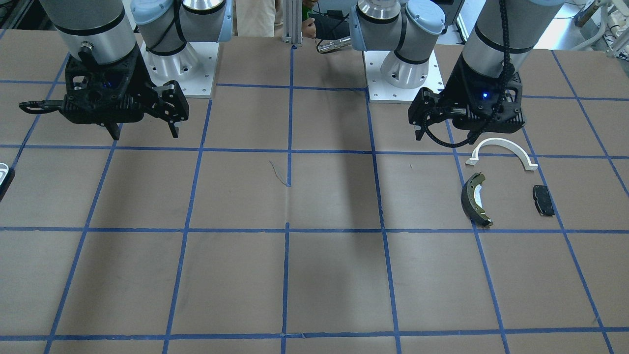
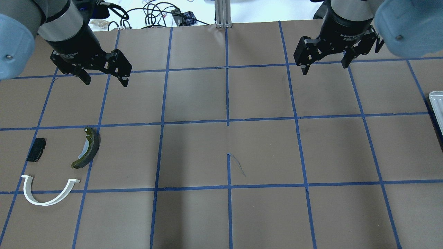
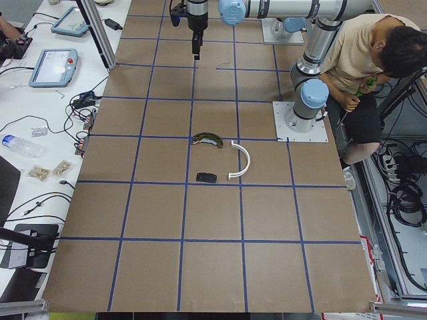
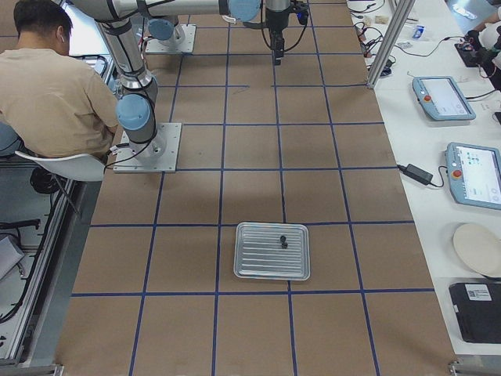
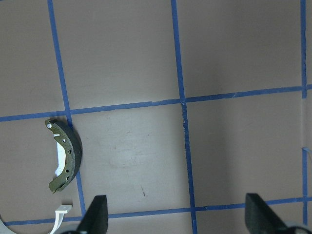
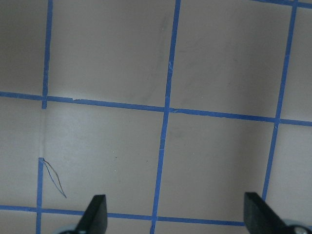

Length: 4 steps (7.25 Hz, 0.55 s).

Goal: Place bearing gear from tray to pile

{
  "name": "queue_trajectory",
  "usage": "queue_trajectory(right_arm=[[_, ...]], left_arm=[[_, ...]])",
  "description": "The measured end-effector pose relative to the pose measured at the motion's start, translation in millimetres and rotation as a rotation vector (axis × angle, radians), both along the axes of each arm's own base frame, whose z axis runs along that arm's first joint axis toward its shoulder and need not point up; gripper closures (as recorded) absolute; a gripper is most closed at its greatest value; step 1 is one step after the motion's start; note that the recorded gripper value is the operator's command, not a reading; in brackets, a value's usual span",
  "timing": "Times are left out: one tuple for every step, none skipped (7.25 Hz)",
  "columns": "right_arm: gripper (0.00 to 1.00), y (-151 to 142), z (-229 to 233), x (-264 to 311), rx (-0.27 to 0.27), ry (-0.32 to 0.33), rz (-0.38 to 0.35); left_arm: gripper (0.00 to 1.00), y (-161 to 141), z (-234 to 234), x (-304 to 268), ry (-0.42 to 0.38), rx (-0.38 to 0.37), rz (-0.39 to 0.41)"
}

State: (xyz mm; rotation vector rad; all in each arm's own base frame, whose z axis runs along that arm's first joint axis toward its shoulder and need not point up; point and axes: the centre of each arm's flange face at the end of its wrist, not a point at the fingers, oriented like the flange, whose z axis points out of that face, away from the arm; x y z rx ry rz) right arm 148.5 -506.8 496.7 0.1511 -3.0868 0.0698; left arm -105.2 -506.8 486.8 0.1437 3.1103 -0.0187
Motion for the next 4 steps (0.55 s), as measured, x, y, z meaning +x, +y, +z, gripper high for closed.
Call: queue_trajectory(right_arm=[[0.0,1.7,-1.3,-1.6,0.014,0.0,-0.005],[0.0,2.9,-2.9,-9.1,0.041,0.007,0.0],[0.0,-0.3,-2.7,-30.7,0.058,0.025,0.023],[0.0,-6.5,-2.6,-68.4,0.071,0.045,0.05]], left_arm=[[0.0,-0.2,-0.1,0.0,0.0,0.0,0.0],[0.0,0.2,0.3,0.0,0.0,-0.001,0.0],[0.0,0.6,0.8,0.0,0.0,-0.002,0.0],[0.0,0.1,0.5,0.0,0.0,-0.002,0.0]])
